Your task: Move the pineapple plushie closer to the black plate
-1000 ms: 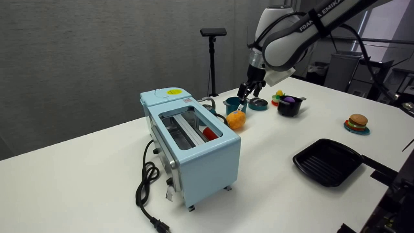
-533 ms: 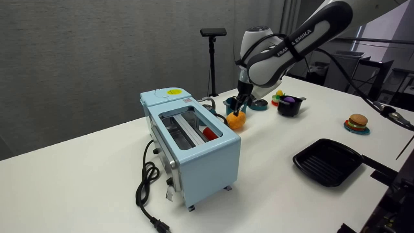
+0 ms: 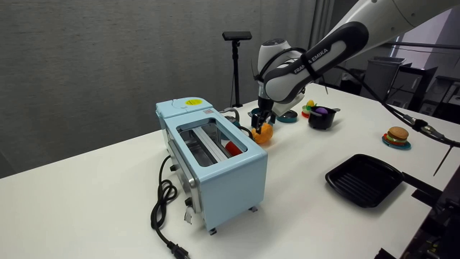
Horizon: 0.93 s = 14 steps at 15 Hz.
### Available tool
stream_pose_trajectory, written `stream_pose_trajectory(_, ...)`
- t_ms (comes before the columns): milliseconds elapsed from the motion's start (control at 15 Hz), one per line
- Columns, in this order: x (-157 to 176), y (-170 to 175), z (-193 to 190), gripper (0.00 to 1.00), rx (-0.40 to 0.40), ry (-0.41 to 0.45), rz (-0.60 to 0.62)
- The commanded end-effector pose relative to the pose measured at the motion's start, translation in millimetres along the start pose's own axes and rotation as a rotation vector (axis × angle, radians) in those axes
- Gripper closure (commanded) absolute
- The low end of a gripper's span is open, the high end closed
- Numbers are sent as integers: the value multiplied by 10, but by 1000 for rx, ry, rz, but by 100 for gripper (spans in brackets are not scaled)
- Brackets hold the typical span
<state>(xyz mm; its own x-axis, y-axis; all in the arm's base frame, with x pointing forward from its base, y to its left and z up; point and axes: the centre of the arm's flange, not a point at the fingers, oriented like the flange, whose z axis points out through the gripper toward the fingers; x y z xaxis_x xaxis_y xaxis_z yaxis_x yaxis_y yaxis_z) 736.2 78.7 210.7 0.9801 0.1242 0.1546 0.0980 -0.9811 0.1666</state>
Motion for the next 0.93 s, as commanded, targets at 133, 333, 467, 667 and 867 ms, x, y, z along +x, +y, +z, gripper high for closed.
stream_pose_trajectory(133,260,-10,183,0,-49,-16,9)
stream_pose_trajectory(333,285,25,252,27,-57,-28,10)
stream_pose_trajectory(467,299,53,272,41,-60,-32,10)
stream_pose_trajectory(667,298,79,237,64,-66,-25,14)
stream_pose_trajectory(867,284,125,111,84,-77,-6,41)
